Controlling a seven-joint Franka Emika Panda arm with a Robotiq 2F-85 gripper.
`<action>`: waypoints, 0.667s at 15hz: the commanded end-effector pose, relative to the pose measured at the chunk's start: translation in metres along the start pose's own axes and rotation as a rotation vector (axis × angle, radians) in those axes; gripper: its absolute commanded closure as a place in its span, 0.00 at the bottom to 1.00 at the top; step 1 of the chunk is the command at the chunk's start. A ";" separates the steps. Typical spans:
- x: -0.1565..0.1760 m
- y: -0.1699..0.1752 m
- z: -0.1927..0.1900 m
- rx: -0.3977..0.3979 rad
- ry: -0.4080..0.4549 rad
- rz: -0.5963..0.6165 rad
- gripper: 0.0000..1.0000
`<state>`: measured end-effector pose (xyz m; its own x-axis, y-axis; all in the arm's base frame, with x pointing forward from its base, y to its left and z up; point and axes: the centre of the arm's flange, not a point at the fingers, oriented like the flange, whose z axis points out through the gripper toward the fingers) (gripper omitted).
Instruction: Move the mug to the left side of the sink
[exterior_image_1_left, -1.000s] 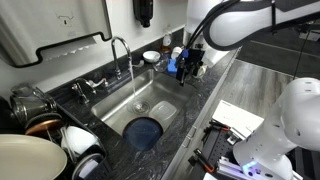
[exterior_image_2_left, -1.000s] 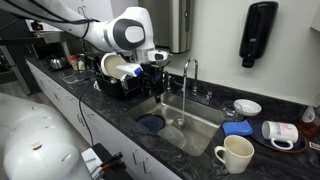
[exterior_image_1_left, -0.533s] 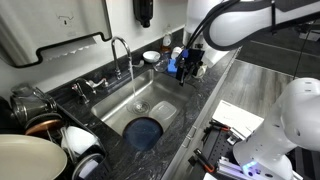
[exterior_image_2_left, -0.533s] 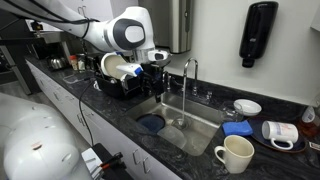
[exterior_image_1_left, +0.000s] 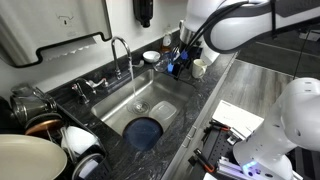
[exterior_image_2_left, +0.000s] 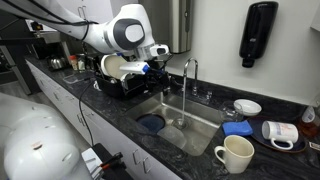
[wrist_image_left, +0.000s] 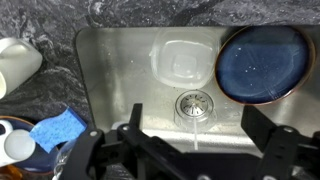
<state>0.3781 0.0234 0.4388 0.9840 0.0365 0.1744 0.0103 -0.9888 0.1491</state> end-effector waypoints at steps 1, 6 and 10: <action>0.001 0.017 0.015 -0.026 0.033 -0.069 0.00; -0.028 0.070 0.040 -0.024 -0.079 0.121 0.00; -0.040 0.112 0.062 -0.048 -0.123 0.322 0.00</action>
<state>0.3563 -0.0702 0.4024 0.9777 -0.1751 0.1161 -0.1899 -0.9729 0.1316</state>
